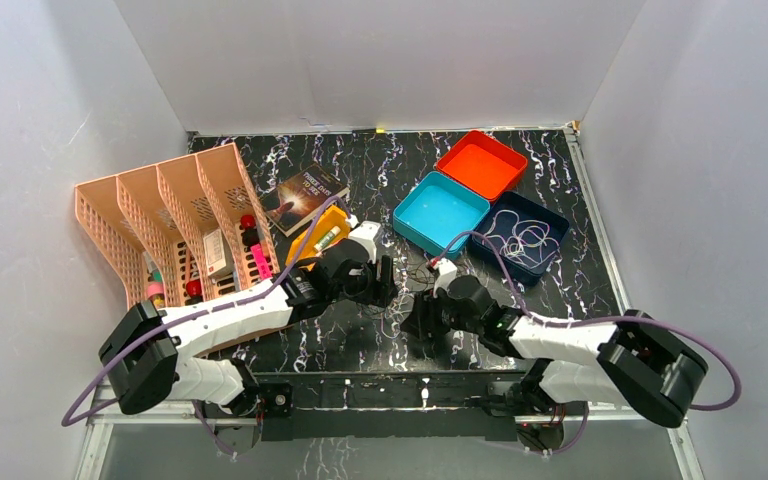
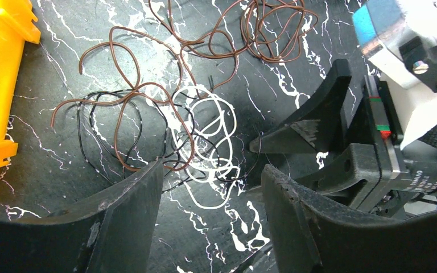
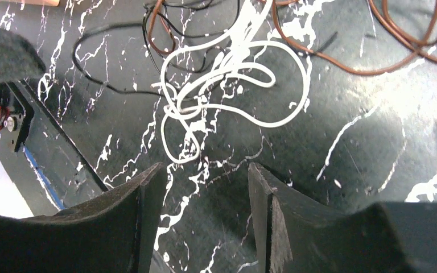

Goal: Untangle the cables

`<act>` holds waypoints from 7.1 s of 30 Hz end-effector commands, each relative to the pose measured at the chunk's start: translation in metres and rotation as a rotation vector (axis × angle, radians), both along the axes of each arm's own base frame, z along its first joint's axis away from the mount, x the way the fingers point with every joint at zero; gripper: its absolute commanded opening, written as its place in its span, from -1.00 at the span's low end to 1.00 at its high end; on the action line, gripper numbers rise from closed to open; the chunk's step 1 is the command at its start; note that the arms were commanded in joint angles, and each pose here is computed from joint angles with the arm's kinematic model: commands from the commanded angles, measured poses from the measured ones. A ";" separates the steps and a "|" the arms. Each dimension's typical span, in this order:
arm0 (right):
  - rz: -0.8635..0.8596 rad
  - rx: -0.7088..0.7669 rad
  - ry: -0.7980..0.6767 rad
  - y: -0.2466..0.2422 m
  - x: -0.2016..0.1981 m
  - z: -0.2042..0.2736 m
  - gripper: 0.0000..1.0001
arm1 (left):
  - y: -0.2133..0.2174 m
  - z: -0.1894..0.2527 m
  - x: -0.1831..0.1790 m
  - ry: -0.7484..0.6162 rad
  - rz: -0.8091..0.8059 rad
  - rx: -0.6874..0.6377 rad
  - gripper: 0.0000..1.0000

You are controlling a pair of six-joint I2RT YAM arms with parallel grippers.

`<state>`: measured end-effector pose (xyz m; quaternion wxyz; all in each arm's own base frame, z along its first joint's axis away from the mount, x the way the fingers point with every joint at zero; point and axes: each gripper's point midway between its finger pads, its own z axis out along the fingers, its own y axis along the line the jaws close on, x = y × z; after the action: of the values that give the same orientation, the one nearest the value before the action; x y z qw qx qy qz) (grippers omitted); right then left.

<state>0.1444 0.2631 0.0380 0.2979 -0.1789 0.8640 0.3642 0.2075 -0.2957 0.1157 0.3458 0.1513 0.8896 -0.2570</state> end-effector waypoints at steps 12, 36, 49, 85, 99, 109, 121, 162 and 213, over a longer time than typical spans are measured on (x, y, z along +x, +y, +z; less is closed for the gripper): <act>0.055 0.127 -0.130 0.036 0.022 0.014 -0.13 | -0.006 0.011 0.001 -0.023 -0.008 -0.040 0.25; -0.088 -0.102 -0.248 -0.022 0.038 0.077 -1.00 | -0.005 0.029 0.017 -0.114 0.066 -0.111 0.29; -0.233 -0.083 -0.435 -0.034 0.071 0.202 -1.00 | 0.018 0.077 0.016 -0.328 0.064 -0.235 0.36; -0.759 -0.274 -0.367 -0.161 0.191 0.238 -1.00 | 0.040 0.058 0.065 -0.273 0.065 0.005 0.73; -0.997 -0.304 -0.273 -0.232 0.240 0.190 -1.00 | 0.030 0.055 0.103 -0.290 0.017 0.018 0.73; -0.983 -0.250 -0.146 -0.229 0.252 0.135 -1.00 | 0.031 0.041 0.099 -0.270 0.005 0.023 0.73; -1.029 -0.333 0.003 -0.247 0.265 0.051 -1.00 | 0.034 0.053 0.092 -0.273 -0.031 0.042 0.73; -0.707 0.004 -0.176 -0.187 0.161 0.164 0.11 | -0.036 0.031 0.029 -0.154 -0.013 0.071 0.66; -0.395 0.277 -0.354 -0.133 0.121 0.196 0.40 | -0.031 0.143 0.056 -0.344 0.012 0.143 -1.00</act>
<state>0.2662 0.1141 0.1964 0.4810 0.0325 0.8097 0.3347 0.2645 -0.3396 0.2000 0.4389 0.2276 0.8564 -0.1486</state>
